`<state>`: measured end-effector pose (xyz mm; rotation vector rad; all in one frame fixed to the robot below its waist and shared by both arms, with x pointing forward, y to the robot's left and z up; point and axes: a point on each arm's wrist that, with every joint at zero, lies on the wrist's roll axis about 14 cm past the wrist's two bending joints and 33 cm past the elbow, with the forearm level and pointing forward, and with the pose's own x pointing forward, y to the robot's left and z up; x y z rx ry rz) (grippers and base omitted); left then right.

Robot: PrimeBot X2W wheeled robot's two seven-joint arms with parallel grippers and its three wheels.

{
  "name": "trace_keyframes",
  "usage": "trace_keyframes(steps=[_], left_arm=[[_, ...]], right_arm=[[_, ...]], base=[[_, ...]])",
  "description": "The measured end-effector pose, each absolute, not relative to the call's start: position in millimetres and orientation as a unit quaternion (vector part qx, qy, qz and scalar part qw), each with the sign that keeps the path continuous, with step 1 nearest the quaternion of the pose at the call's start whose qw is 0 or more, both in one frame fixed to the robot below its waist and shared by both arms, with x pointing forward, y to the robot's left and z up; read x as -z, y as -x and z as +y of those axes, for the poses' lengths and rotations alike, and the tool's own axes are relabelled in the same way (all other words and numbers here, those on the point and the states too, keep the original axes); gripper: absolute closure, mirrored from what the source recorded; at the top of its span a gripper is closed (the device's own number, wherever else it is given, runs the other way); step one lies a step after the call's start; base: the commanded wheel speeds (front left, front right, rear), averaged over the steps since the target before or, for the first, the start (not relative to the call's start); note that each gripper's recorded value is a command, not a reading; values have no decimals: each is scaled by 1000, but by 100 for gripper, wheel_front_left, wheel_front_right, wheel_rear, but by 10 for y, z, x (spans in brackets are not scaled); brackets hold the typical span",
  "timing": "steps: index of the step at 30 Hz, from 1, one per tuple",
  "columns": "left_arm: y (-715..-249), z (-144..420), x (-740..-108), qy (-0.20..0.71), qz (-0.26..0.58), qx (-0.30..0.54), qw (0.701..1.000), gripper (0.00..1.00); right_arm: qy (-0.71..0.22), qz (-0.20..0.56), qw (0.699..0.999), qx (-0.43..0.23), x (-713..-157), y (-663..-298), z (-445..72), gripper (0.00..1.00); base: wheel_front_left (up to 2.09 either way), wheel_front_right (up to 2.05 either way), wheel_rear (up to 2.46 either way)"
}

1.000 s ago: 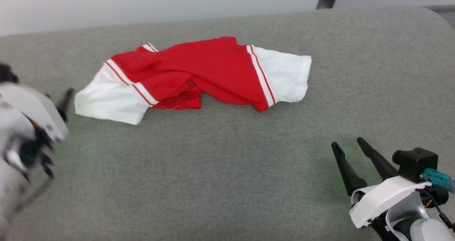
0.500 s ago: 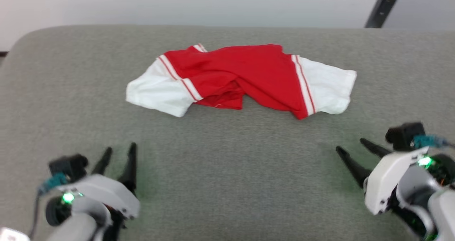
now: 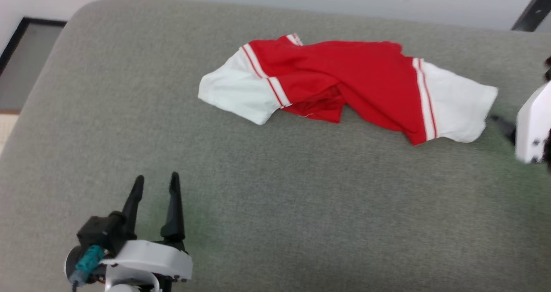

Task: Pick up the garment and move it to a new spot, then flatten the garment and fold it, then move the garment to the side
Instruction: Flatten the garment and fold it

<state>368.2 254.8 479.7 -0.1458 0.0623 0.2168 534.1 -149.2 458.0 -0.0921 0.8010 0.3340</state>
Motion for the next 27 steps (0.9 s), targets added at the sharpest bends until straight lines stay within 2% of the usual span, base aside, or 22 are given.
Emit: trace_keyframes(steps=[9, 19, 20, 21, 27], left_arm=[[-3680, 2531, -4660, 38, 38, -106, 993, 0], [-3711, 2647, -4487, 36, 56, -128, 990, 0], [-3715, 2672, -4489, 35, 55, -131, 989, 0], [-3713, 2686, -4484, 33, 56, -132, 989, 0], [-3808, 2710, -4534, 27, 45, -117, 992, 0]], right_arm=[[54, 450, 884, -111, -4244, -5805, -1560, 0], [56, 488, 863, -113, -3822, -6042, -1357, 0], [59, 490, 862, -115, -3803, -6053, -1342, 61], [62, 490, 862, -116, -3785, -6059, -1335, 100], [62, 483, 864, -127, -3776, -6043, -1258, 100]], base=[[0, 0, 0], [0, 0, 0], [0, 0, 0], [0, 0, 0], [0, 0, 0]])
